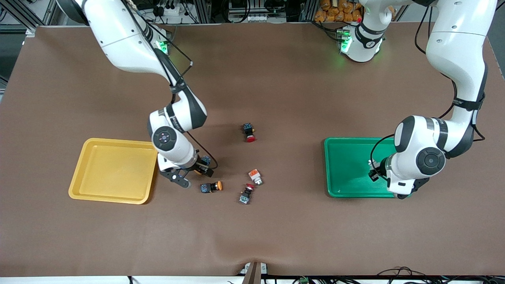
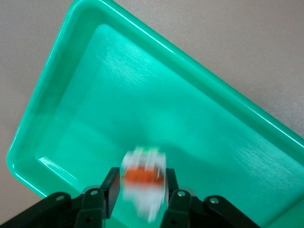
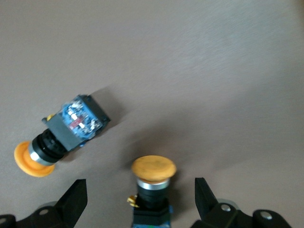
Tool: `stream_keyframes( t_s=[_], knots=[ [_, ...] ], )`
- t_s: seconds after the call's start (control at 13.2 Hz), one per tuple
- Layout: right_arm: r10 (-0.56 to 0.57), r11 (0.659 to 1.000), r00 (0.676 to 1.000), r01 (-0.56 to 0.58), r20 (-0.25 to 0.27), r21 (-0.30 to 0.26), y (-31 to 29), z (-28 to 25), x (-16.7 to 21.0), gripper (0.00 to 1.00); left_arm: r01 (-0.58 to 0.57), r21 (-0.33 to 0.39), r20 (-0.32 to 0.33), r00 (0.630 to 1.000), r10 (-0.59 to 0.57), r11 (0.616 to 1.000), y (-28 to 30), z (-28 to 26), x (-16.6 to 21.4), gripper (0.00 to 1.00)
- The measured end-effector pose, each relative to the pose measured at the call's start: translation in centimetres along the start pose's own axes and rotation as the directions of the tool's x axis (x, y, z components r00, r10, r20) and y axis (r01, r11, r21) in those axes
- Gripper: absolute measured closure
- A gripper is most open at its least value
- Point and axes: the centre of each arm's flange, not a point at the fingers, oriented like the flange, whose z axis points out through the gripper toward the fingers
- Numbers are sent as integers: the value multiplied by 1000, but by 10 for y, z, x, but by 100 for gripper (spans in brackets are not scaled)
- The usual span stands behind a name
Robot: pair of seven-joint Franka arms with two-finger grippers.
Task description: Place green and yellow buttons in trays
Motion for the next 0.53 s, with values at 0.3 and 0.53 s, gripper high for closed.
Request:
stream_keyframes(
  t_s=[0.3,0.53],
  knots=[
    [-19,1000,1000,19,5,-9,3,20,-18,0,-22,-19,-22,1000,22,1000,-7,-17,10,15],
    [-18,999,1000,19,14,-26,10,28,-22,0,-72,-54,-50,996,69,996,14,-62,-14,0]
  ],
)
